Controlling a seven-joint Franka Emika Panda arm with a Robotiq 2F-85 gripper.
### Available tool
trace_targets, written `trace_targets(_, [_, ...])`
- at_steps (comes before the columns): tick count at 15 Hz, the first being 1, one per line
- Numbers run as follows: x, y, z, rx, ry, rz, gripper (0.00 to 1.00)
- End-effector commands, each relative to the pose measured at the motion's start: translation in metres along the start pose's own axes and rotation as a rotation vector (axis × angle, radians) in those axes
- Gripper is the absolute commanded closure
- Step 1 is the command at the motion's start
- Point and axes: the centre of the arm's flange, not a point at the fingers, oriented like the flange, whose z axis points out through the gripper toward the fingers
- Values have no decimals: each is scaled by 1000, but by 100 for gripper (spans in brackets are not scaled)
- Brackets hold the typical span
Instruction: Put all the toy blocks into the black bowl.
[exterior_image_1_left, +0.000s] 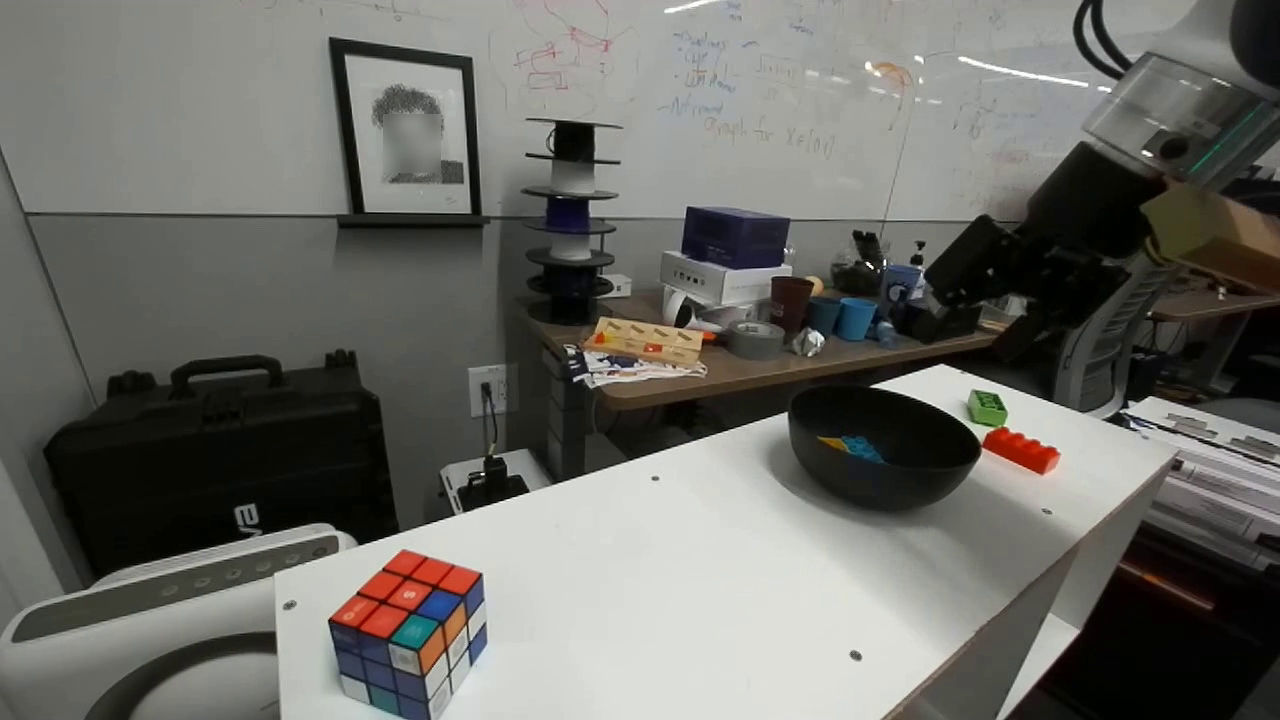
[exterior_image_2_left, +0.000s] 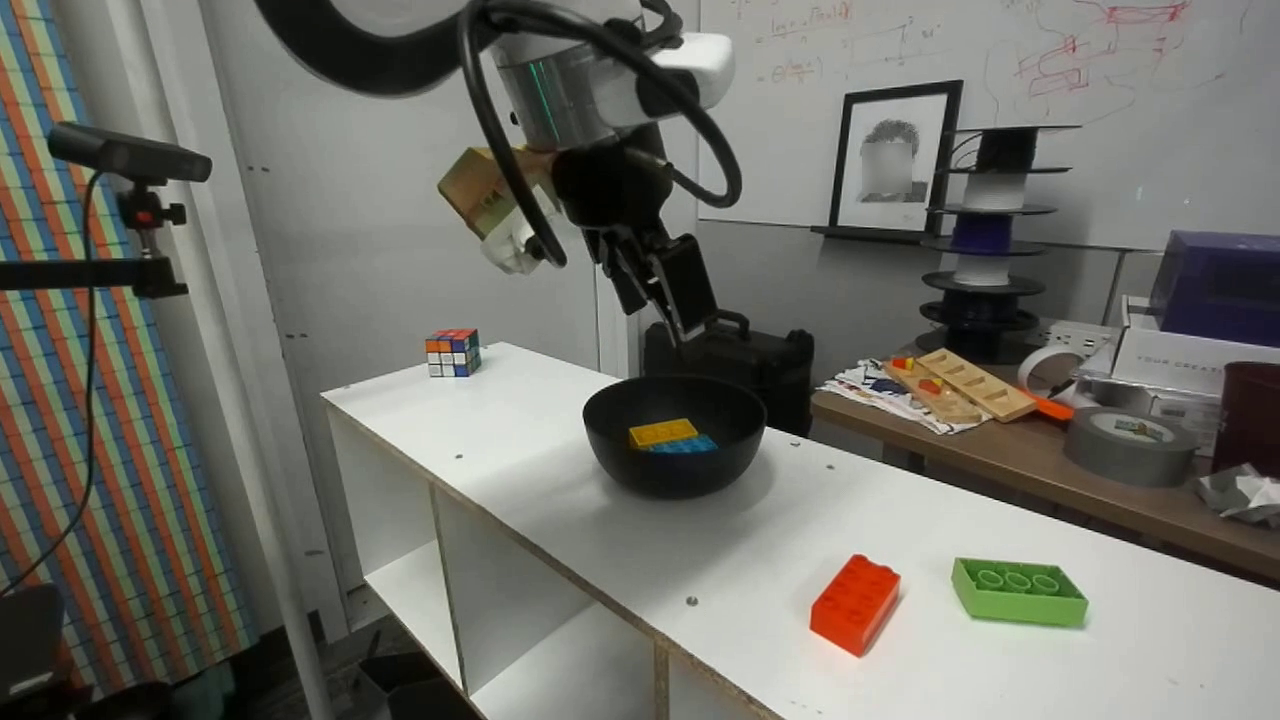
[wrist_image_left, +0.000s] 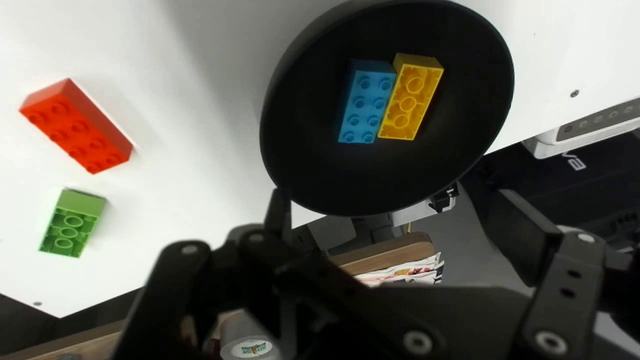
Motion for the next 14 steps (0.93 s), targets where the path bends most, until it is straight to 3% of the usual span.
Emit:
trace_targets(1, [0,53,-30,52,-54,37,0])
trace_targets(4, [5,102,-42,48,-185,146,0])
trace_targets(7, [14,139,-38,-33,-282,181,0])
trace_targets(10, [41,150,-29,-156,-248,152,0])
trace_targets(13, [67,132,-7,-240,-204,72,0])
trace_targets(14, [72,123,4,-256,-225,26,0])
